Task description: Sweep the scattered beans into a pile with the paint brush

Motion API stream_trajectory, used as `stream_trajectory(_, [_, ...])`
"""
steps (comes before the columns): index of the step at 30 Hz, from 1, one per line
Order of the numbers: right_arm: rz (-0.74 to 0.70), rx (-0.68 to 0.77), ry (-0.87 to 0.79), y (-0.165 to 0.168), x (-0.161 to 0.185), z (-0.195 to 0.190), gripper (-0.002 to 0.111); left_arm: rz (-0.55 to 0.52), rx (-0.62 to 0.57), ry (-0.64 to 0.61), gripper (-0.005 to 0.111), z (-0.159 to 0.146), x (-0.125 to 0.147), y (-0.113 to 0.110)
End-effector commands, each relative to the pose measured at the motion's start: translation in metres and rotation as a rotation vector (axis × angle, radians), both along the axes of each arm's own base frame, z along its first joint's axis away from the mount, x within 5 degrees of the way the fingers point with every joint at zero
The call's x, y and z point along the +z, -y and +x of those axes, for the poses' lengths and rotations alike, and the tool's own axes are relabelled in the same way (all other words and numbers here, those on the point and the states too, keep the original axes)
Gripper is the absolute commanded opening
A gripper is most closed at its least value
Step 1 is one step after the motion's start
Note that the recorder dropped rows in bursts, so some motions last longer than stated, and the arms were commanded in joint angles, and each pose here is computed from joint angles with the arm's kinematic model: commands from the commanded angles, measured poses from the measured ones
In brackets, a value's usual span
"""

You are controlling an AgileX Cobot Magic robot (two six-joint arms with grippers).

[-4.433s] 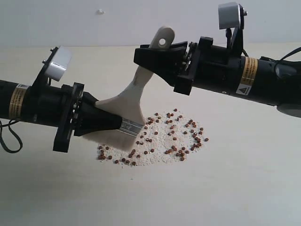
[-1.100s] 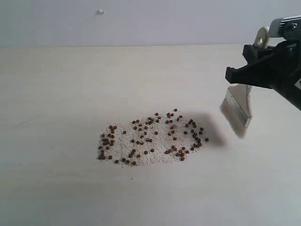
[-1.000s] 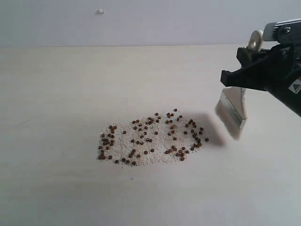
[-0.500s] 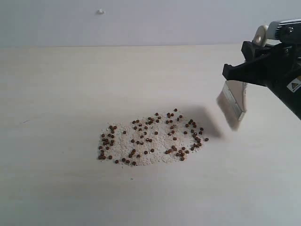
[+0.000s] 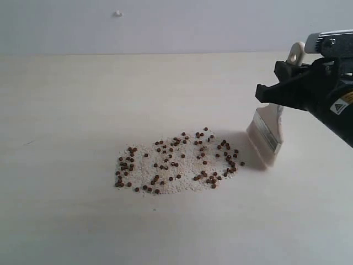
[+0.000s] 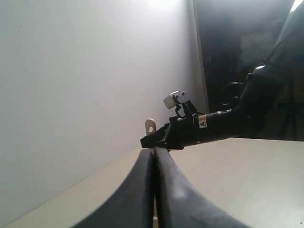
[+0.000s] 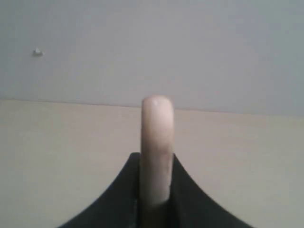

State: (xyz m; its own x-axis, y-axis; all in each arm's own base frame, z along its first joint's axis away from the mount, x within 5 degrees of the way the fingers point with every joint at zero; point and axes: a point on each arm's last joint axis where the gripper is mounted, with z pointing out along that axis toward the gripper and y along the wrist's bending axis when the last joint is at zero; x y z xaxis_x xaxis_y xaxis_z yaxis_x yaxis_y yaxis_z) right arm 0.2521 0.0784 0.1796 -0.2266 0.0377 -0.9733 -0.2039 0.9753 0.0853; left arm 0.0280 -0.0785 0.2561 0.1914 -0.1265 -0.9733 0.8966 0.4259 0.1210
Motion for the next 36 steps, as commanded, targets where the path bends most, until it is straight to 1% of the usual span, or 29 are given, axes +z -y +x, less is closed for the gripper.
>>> stream_trajectory(1, [0.027, -0.034, 0.098, -0.008, 0.01, -0.001, 0.0, -0.001, 0.0, -0.005, 0.0, 0.0, -0.001, 0.0])
stream_trajectory(3, [-0.007, -0.038, 0.112, -0.017, 0.011, -0.005, 0.0, -0.001, 0.0, -0.005, 0.0, 0.0, -0.001, 0.0])
stream_trajectory(4, [-0.03, -0.071, 0.096, -0.019, 0.009, -0.007, 0.0, -0.001, 0.0, -0.005, 0.0, 0.0, -0.001, 0.0])
stream_trajectory(6, [-0.06, -0.088, 0.086, -0.023, 0.008, -0.01, 0.0, -0.001, 0.0, -0.005, 0.0, 0.0, -0.001, 0.0])
stream_trajectory(10, [-0.058, -0.06, 0.079, -0.034, 0.004, -0.014, 0.0, -0.001, 0.0, -0.005, 0.0, 0.0, -0.001, 0.0])
stream_trajectory(14, [-0.059, -0.113, 0.082, -0.033, -0.005, -0.012, 0.0, 0.001, 0.0, -0.004, 0.0, 0.0, -0.001, 0.0])
stream_trajectory(22, [0.002, -0.107, 0.005, -0.039, -0.028, -0.01, 0.0, 0.001, 0.0, -0.004, 0.0, 0.0, -0.001, 0.0])
stream_trajectory(28, [0.07, -0.081, -0.005, -0.042, -0.03, -0.01, 0.0, 0.002, -0.001, -0.003, 0.0, -0.001, -0.001, 0.0])
stream_trajectory(36, [0.12, -0.052, -0.016, -0.046, -0.03, -0.01, 0.0, 0.008, -0.001, -0.001, 0.0, -0.001, -0.002, 0.0])
